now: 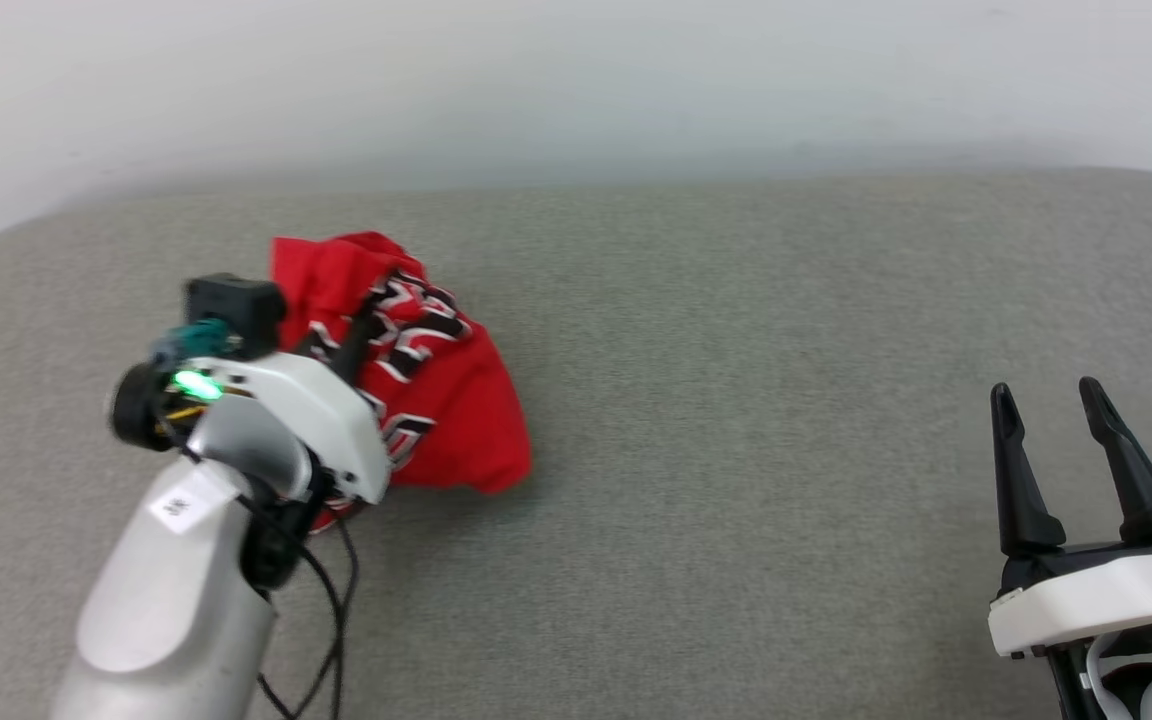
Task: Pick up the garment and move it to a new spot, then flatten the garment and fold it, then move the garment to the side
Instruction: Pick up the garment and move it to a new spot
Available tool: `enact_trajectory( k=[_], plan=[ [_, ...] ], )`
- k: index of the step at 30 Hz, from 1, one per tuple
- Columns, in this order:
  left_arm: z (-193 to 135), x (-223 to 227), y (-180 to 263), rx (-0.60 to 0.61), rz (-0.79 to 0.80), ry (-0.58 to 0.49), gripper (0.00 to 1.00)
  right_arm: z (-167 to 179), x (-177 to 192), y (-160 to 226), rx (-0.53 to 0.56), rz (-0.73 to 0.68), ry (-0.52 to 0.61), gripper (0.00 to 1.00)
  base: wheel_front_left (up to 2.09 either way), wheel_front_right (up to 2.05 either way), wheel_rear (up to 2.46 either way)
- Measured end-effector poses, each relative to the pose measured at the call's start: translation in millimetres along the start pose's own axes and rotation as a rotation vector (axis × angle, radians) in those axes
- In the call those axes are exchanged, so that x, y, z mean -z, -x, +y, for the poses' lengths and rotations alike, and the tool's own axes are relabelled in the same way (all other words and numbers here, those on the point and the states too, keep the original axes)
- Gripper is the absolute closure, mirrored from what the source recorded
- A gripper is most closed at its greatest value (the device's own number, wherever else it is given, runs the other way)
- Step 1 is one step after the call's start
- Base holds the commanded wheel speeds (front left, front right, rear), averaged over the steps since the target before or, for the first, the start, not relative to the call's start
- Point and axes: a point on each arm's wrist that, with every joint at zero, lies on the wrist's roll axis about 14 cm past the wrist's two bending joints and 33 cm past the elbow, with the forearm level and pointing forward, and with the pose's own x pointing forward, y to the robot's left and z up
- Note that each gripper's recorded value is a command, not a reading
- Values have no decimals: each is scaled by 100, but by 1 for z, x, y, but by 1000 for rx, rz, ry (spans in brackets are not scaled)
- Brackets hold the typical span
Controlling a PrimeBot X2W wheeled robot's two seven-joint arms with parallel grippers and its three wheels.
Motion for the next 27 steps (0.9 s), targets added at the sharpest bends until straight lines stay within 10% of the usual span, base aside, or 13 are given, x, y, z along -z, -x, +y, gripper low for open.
enact_trajectory(
  k=[16, 24, 25, 26, 27],
  plan=[
    [-246, 102, 13, 683, 288, 20, 100, -47, 24, 17, 147, 62, -1, 0, 0, 0, 0],
    [-271, 141, 45, 785, 401, 48, 100, -50, 33, 12, 154, 72, -6, 0, 0, 0, 0],
    [-271, 139, 46, 784, 389, 67, 73, -49, 34, 12, 150, 72, -8, 0, 0, 0, 0],
    [-272, 136, 47, 782, 377, 86, 19, -47, 34, 12, 146, 72, -10, 0, 0, 0, 0],
    [-270, 133, 47, 779, 359, 83, 0, -46, 33, 11, 142, 69, -9, 0, 0, 0, 0]
  ],
)
